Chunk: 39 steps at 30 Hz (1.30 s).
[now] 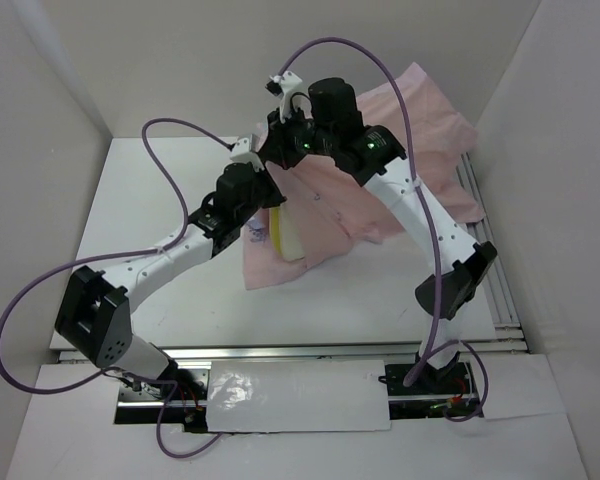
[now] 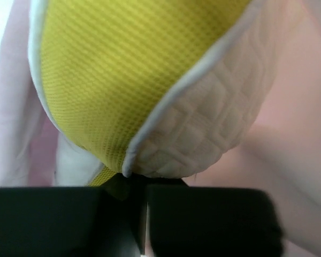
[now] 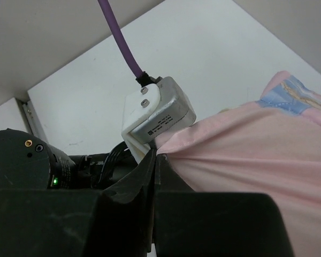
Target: Put the pillow into the pillowcase
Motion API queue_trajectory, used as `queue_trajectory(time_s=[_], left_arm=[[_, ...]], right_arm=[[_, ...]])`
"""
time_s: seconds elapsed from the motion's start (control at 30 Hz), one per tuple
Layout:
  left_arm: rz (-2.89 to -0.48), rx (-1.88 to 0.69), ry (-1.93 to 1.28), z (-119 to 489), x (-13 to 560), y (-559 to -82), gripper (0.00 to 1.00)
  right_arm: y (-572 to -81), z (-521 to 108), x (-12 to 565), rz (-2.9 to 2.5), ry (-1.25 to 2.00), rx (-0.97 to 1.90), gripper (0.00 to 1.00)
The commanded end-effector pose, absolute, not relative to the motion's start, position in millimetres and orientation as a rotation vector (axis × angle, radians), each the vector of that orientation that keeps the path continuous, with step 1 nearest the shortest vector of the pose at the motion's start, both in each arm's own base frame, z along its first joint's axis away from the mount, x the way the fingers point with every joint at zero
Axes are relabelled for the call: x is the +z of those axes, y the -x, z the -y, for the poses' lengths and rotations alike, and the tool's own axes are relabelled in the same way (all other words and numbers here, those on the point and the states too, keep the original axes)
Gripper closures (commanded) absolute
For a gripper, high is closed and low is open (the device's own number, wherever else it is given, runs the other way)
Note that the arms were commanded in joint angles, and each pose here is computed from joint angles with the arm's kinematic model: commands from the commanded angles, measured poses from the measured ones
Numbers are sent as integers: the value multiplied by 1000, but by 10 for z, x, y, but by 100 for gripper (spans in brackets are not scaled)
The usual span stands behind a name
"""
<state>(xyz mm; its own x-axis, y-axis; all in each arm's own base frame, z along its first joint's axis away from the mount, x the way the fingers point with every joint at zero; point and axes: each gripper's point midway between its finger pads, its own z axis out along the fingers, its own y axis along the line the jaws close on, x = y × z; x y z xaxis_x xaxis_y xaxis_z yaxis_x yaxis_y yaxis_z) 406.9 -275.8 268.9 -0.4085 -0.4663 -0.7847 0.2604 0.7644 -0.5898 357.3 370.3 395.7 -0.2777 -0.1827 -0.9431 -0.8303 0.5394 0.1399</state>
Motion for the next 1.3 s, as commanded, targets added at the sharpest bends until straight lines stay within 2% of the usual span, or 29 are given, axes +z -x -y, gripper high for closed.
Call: queue_trajectory(time_s=[0.0, 0.03, 0.07, 0.1, 0.13, 0.23, 0.27, 0.3, 0.4, 0.43, 0.5, 0.6, 0.63, 0.7, 0.8, 0.83, 0.87, 0.93, 1.03, 1.1, 1.27], left_arm=[[-1706, -896, 87, 2952, 3176, -3827, 86], [-1728, -874, 97, 2911, 3103, -3813, 76], [-1753, -852, 106, 2863, 3041, -3785, 59], [-1764, -838, 112, 2844, 2980, -3788, 52], [-1824, -809, 110, 2818, 2831, -3753, 43], [-1933, -710, 148, 2681, 2542, -3709, 23], [-2011, -657, 159, 2606, 2352, -3640, 20], [-2025, -640, 178, 2547, 2351, -3597, 18], [-2104, -504, 258, 2196, 2126, -3521, 7], [-2101, -488, 266, 2126, 2156, -3465, 2], [-2153, -397, 321, 1898, 2028, -3366, 0], [-2203, -319, 429, 1561, 1927, -3252, 0], [-2240, -276, 463, 1429, 1830, -3179, 0], [-2287, -302, 463, 1377, 1697, -3031, 0], [-2359, -382, 432, 1417, 1485, -2837, 22], [-2351, -412, 412, 1432, 1500, -2792, 42], [-2356, -442, 378, 1481, 1473, -2743, 45], [-2350, -487, 339, 1531, 1377, -2658, 45], [-2347, -566, 296, 1634, 1300, -2619, 38], [-2351, -605, 279, 1697, 1279, -2617, 27], [-2357, -708, 259, 1881, 1186, -2621, 11]], right_arm=[[-3429, -4114, 3826, -1724, 926, 1017, 100], [-3481, -4134, 3674, -1761, 921, 1005, 100], [-3561, -4141, 3513, -1797, 904, 975, 100], [-3591, -4126, 3434, -1820, 893, 954, 99], [-3650, -4135, 3344, -1836, 881, 934, 90], [-3860, -4056, 3094, -1908, 833, 835, 74], [-3896, -4033, 3086, -1913, 817, 811, 55], [-3959, -3989, 3007, -1938, 802, 788, 47], [-4038, -3890, 2894, -1977, 771, 737, 29], [-4004, -3861, 2933, -1972, 770, 737, 26], [-4046, -3733, 2812, -2000, 738, 687, 16], [-4029, -3567, 2895, -1974, 704, 670, 11], [-3947, -3504, 2860, -1981, 706, 668, 0], [-3865, -3437, 2819, -1991, 717, 660, 0], [-3651, -3339, 2749, -1992, 771, 678, 0], [-3559, -3314, 2615, -2017, 789, 695, 0], [-3475, -3263, 2697, -1992, 805, 699, 0], [-3356, -3220, 2548, -2004, 807, 726, 0], [-3089, -3281, 2457, -1955, 958, 691, 0], [-3007, -3207, 2277, -2024, 982, 608, 0], [-2918, -3044, 1757, -2083, 1123, 342, 0]])
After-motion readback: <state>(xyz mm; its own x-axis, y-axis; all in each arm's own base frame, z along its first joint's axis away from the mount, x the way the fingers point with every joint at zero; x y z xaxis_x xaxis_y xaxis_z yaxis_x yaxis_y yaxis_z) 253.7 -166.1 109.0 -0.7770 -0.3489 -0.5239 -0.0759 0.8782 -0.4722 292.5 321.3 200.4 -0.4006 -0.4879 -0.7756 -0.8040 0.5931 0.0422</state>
